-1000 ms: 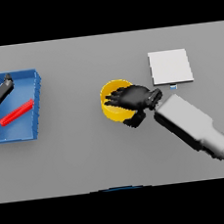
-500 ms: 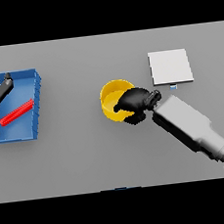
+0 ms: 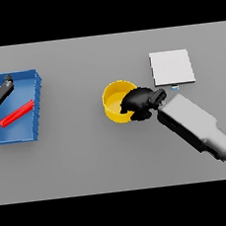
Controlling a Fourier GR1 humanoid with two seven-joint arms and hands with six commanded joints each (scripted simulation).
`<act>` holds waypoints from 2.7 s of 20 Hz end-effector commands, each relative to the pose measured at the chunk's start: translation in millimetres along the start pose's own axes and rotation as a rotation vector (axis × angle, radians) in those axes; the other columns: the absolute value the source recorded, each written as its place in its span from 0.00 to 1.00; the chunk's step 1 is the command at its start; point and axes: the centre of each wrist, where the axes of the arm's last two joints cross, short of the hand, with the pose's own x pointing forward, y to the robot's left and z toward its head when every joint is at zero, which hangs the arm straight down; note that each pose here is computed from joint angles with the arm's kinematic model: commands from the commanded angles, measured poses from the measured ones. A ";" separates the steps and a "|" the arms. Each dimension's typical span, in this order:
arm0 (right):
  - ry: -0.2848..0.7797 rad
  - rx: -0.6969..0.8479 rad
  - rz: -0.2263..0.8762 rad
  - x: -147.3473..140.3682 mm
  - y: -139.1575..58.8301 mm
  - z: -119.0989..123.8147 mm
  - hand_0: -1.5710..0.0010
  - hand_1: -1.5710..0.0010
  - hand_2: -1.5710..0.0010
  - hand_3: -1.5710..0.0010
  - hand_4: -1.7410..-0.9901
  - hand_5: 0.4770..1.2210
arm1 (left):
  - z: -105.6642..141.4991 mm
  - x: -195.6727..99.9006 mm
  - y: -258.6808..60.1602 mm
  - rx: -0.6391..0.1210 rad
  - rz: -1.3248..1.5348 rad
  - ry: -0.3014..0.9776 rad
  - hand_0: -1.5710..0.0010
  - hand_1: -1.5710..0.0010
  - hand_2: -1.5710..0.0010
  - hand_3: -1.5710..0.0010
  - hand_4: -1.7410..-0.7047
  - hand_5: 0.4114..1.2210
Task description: Pick up the red beaker and tilt it to pour out 1 green nut into yellow bowl. Pick up the yellow bowl and place it on the metallic measuring scale.
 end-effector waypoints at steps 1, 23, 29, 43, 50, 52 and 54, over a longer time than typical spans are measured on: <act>0.001 -0.005 0.002 0.8 0.8 1.3 0.04 0.04 0.18 0.12 0.03 0.98 | 0.9 3.8 1.5 0.001 -0.005 -0.008 1.00 1.00 1.00 1.00 0.97 0.34; 0.255 -0.258 -0.029 -62.4 -55.9 89.1 0.00 0.00 0.03 0.22 0.00 1.00 | 3.0 8.6 9.7 0.007 -0.010 0.001 1.00 1.00 1.00 1.00 0.96 0.37; 0.354 -0.300 -0.101 -107.0 -47.2 101.0 0.00 0.00 0.04 0.25 0.00 1.00 | 6.5 4.8 11.1 0.008 -0.012 0.006 1.00 1.00 1.00 1.00 0.97 0.35; 0.424 -0.293 -0.202 -149.5 1.4 86.8 0.00 0.00 0.14 0.11 0.00 1.00 | 3.8 1.0 8.8 0.005 -0.019 0.011 1.00 1.00 1.00 1.00 0.98 0.32; 0.422 -0.288 -0.229 -148.2 -0.1 82.2 0.08 0.15 0.18 0.37 0.07 1.00 | 1.1 6.9 5.7 0.008 -0.025 0.005 1.00 1.00 1.00 1.00 0.98 0.32; 0.424 -0.276 -0.225 -145.8 0.8 80.1 0.37 0.44 0.41 0.49 0.15 0.81 | 1.0 10.3 6.9 0.009 -0.019 0.006 1.00 1.00 1.00 1.00 0.99 0.32; 0.438 -0.248 -0.204 -146.9 -1.9 79.5 0.60 0.64 0.58 0.58 0.20 0.69 | -0.2 7.9 7.8 0.014 -0.019 0.013 1.00 1.00 1.00 1.00 0.99 0.31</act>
